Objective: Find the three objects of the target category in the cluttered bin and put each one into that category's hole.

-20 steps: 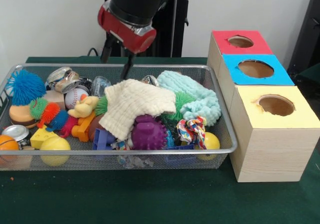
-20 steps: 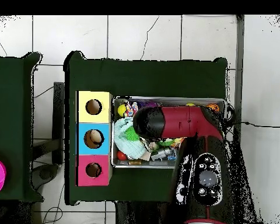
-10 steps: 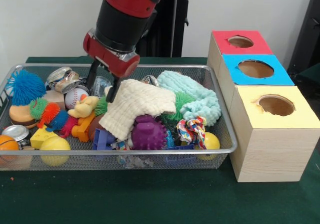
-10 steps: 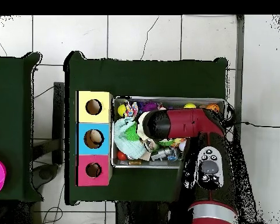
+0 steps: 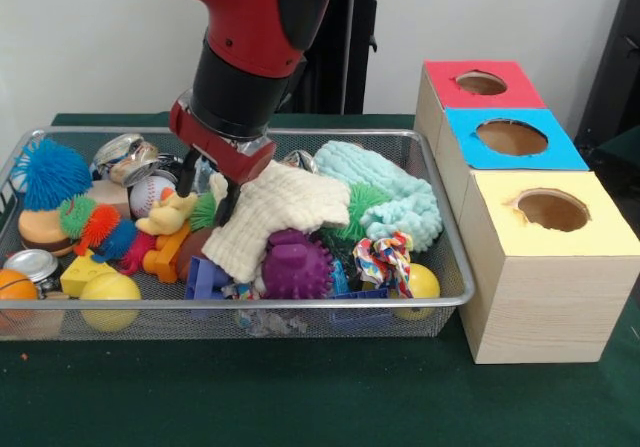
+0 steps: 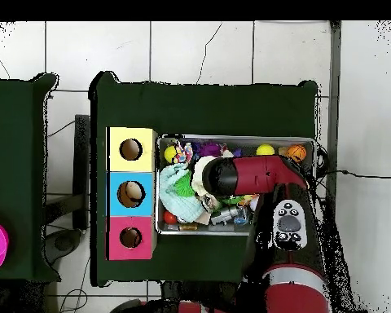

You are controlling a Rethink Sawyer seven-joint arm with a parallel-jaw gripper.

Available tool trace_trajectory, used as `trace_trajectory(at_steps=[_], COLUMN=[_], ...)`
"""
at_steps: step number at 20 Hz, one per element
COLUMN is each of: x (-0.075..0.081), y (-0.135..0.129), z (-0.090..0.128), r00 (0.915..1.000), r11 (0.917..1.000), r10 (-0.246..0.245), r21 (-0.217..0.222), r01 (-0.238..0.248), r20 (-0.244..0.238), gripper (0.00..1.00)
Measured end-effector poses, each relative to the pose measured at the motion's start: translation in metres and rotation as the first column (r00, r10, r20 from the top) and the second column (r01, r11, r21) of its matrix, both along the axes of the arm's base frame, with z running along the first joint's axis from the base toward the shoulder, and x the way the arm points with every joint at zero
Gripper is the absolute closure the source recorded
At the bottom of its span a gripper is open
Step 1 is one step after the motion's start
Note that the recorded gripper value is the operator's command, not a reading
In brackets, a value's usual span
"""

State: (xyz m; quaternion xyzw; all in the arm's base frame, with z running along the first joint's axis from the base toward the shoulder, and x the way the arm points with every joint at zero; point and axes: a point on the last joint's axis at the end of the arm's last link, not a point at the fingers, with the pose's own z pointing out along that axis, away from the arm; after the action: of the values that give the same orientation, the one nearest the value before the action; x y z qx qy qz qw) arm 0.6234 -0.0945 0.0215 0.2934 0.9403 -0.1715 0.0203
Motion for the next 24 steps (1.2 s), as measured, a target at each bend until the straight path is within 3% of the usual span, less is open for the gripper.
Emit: trace_trajectory(at_steps=[15,24], x=[-0.005,-0.017], y=[-0.026,-0.043], z=[0.007,-0.008], r00=[0.9995,0.9976], r11=[0.9992,0.9978], r10=[-0.033,-0.064], r21=[-0.024,-0.017], r01=[0.033,0.064], r20=[0.003,-0.024], gripper=[0.0,0.0])
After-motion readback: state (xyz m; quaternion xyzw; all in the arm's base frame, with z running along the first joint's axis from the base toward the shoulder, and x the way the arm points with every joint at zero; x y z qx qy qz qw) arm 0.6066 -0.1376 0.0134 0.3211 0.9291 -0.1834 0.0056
